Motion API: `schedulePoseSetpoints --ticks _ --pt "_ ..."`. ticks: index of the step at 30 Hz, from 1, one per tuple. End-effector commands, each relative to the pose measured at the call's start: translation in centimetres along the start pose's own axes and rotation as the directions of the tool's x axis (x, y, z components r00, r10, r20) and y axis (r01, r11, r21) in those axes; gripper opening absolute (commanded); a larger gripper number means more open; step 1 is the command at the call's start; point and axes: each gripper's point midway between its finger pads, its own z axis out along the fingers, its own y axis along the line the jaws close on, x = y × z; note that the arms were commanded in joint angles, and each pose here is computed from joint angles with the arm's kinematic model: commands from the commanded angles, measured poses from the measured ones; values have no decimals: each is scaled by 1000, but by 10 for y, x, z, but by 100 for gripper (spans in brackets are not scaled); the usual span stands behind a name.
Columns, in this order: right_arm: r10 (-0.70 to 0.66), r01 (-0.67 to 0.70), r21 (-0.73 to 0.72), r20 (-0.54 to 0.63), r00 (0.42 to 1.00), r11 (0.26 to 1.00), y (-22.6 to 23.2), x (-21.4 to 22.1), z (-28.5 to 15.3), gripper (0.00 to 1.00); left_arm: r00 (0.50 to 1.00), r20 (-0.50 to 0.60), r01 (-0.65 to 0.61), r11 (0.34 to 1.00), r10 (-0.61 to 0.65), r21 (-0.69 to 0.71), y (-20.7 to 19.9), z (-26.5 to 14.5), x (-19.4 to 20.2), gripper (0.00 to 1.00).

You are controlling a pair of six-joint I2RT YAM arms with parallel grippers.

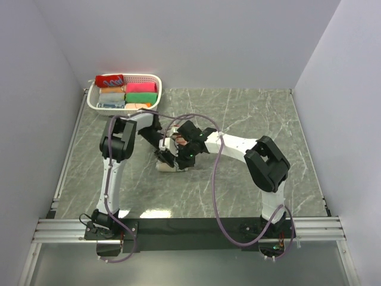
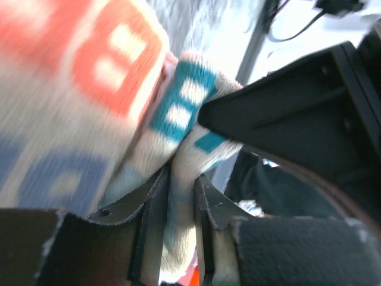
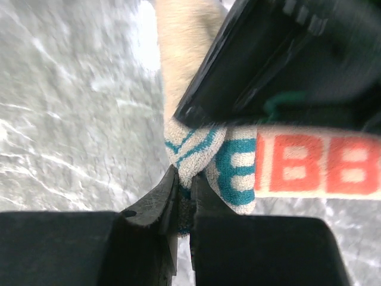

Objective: Roll the towels
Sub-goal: Roll the towel

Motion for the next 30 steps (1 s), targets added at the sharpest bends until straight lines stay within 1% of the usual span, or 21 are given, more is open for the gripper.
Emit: schedulePoseSetpoints --ticks 1,5,9,11,14,16,17,18,20,21,22,23,24,25,26,27,28,29,30 --pt "90 -103 -162 -86 992 981 35 23 -18 0 997 38 -67 989 72 -132 40 -47 14 29" --pt "138 -157 -240 -93 986 958 47 20 -19 0 981 167 -78 992 93 -96 36 -75 16 32" --pt "200 -224 -287 -112 973 931 53 16 -20 0 944 246 -201 975 220 -100 10 -90 13 37" --pt "224 -253 -310 -128 966 916 55 18 -18 0 929 275 -228 968 248 -105 1 -95 12 38" --pt "272 -302 -342 -133 953 890 57 17 -20 0 892 350 -260 958 287 -125 -14 -114 12 39" --pt "318 -354 -361 -156 935 863 57 22 -18 0 848 445 -235 957 288 -173 -15 -145 13 42" --pt "337 -374 -374 -161 928 849 58 22 -17 0 830 473 -230 954 296 -192 -16 -154 14 43" --pt "358 -397 -394 -171 918 829 59 20 -19 0 801 504 -228 944 321 -239 -20 -165 13 43" --pt "398 -447 -427 -204 895 786 59 25 -13 0 768 531 -213 924 358 -317 -19 -183 19 47" --pt "422 -466 -465 -202 884 753 62 18 -17 0 734 523 -243 887 433 -394 -27 -188 22 48" --pt "445 -494 -483 -220 868 723 62 21 -13 0 729 486 -247 847 482 -471 -25 -190 24 50" --pt "470 -515 -490 -223 854 703 59 23 -13 0 707 454 -266 799 542 -540 -36 -185 34 51" --pt "486 -528 -504 -225 844 683 58 20 -15 0 698 407 -284 749 590 -599 -36 -183 37 52" --pt "506 -539 -522 -220 834 661 57 19 -15 0 659 340 -320 660 671 -680 -35 -186 32 53" --pt "522 -555 -532 -230 821 639 57 21 -13 0 664 232 -363 577 711 -731 -36 -173 33 53" --pt "539 -566 -536 -226 811 627 53 21 -14 0 628 156 -403 491 762 -772 -40 -163 44 53" --pt "554 -577 -547 -229 800 607 52 23 -11 0 583 68 -491 417 809 -765 -51 -138 40 55" --pt "562 -583 -549 -231 794 599 51 24 -11 0 567 4 -510 355 823 -784 -40 -125 45 56" --pt "572 -594 -545 -235 786 592 48 27 -10 0 495 -56 -547 261 867 -795 -54 -121 46 57"
